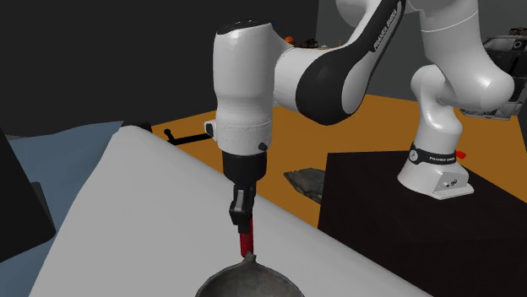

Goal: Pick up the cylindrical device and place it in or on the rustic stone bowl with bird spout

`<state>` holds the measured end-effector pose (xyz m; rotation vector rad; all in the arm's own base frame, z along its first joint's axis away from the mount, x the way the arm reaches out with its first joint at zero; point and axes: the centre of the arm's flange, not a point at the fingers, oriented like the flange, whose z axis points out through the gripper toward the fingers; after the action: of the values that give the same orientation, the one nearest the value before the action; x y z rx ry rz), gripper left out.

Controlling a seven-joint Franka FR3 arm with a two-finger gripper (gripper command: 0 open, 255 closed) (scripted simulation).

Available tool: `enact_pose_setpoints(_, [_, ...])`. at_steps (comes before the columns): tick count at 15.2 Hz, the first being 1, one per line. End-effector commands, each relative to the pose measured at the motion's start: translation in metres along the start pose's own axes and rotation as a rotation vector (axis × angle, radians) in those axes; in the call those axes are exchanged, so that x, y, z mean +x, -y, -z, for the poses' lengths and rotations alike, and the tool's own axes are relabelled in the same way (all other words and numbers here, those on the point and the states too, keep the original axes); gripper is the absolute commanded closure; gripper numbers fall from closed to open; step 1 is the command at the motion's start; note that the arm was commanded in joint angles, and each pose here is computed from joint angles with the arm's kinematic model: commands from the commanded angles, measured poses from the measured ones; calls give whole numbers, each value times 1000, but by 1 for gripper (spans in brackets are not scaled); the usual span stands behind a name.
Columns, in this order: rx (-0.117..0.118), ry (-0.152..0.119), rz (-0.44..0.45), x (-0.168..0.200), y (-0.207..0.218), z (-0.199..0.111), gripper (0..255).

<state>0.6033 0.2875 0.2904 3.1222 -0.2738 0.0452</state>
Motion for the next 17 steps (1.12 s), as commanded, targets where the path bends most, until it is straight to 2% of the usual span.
enact_pose_setpoints(1, [0, 0, 0, 1, -2, 10, 255])
enact_pose_setpoints(17, [0, 0, 0, 3, -2, 94, 255])
